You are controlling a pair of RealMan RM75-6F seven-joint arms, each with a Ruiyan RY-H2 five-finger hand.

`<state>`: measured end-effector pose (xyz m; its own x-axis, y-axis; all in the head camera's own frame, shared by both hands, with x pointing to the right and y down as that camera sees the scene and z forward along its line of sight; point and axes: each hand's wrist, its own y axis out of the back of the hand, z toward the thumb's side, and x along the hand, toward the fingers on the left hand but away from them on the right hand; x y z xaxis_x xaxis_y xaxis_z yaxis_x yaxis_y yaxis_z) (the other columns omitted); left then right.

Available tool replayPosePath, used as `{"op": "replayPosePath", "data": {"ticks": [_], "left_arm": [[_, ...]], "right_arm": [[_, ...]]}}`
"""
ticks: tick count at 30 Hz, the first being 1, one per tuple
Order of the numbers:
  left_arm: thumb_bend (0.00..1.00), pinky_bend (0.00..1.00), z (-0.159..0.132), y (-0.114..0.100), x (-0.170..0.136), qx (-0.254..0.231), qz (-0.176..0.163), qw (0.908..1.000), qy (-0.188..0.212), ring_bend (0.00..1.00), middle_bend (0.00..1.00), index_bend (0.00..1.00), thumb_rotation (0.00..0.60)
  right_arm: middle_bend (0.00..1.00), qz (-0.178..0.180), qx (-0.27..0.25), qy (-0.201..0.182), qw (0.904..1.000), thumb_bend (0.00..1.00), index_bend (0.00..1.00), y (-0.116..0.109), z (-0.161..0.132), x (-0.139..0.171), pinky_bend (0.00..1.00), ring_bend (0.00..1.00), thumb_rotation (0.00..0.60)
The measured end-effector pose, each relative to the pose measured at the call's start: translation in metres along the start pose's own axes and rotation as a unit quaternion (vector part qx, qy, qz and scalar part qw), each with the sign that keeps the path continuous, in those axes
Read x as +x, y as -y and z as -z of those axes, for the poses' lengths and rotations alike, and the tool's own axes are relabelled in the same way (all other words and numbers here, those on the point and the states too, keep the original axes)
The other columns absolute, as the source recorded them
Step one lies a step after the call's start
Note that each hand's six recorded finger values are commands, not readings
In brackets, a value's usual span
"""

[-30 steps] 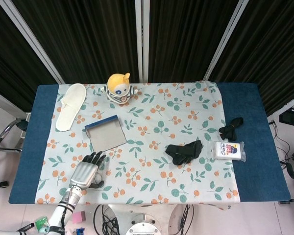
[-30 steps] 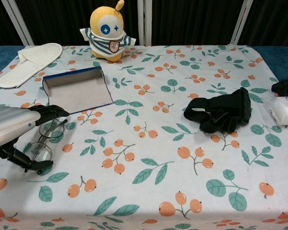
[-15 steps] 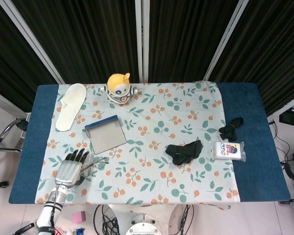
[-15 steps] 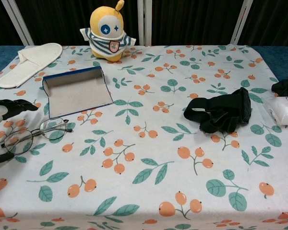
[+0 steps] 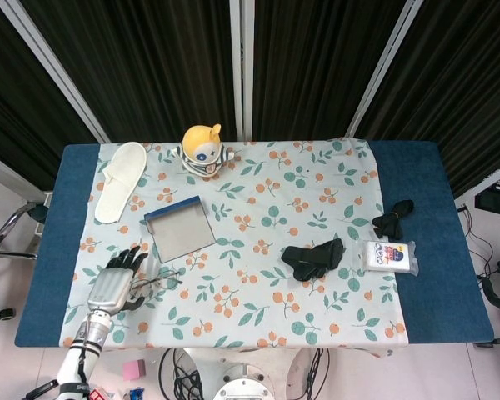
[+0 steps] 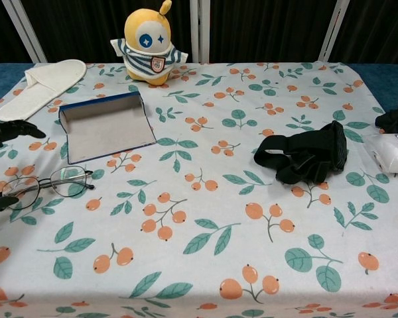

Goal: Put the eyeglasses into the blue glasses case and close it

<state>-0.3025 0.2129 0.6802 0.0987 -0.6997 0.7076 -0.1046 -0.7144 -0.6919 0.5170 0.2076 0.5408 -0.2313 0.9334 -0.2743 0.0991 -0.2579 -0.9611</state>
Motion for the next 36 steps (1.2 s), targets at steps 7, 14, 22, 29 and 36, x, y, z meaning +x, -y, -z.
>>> {"op": "replayPosePath", "data": {"ticks": [7, 14, 22, 29, 36], "left_arm": [[0.31, 0.15, -0.01, -0.007, 0.012, -0.03, 0.011, 0.9995, -0.004, 0.02, 0.02, 0.33, 0.6], [0.31, 0.15, -0.021, -0.003, 0.024, -0.023, 0.02, 0.9994, -0.014, 0.02, 0.03, 0.4, 0.6], [0.32, 0.15, -0.021, 0.0, 0.033, -0.023, 0.025, 0.9989, -0.033, 0.02, 0.05, 0.46, 0.6], [0.34, 0.15, -0.022, 0.001, 0.035, -0.023, 0.028, 0.9986, -0.037, 0.02, 0.07, 0.5, 0.6], [0.36, 0.15, -0.022, 0.004, 0.036, -0.024, 0.033, 0.9984, -0.04, 0.02, 0.07, 0.51, 0.6]], "right_arm": [[0.0, -0.002, 0.0, 0.003, 1.0, 0.23, 0.0, 0.001, 0.003, 0.001, 0.0, 0.0, 0.6], [0.0, -0.006, 0.0, 0.005, 1.0, 0.23, 0.0, 0.003, 0.005, 0.0, 0.0, 0.0, 0.6], [0.0, -0.014, 0.0, 0.008, 0.9999, 0.23, 0.0, 0.006, 0.008, -0.001, 0.0, 0.0, 0.6], [0.0, -0.016, 0.0, 0.009, 0.9998, 0.24, 0.0, 0.008, 0.008, -0.001, 0.0, 0.0, 0.6], [0.0, -0.017, 0.001, 0.011, 0.9998, 0.24, 0.0, 0.009, 0.01, -0.001, 0.0, 0.0, 0.6]]}}
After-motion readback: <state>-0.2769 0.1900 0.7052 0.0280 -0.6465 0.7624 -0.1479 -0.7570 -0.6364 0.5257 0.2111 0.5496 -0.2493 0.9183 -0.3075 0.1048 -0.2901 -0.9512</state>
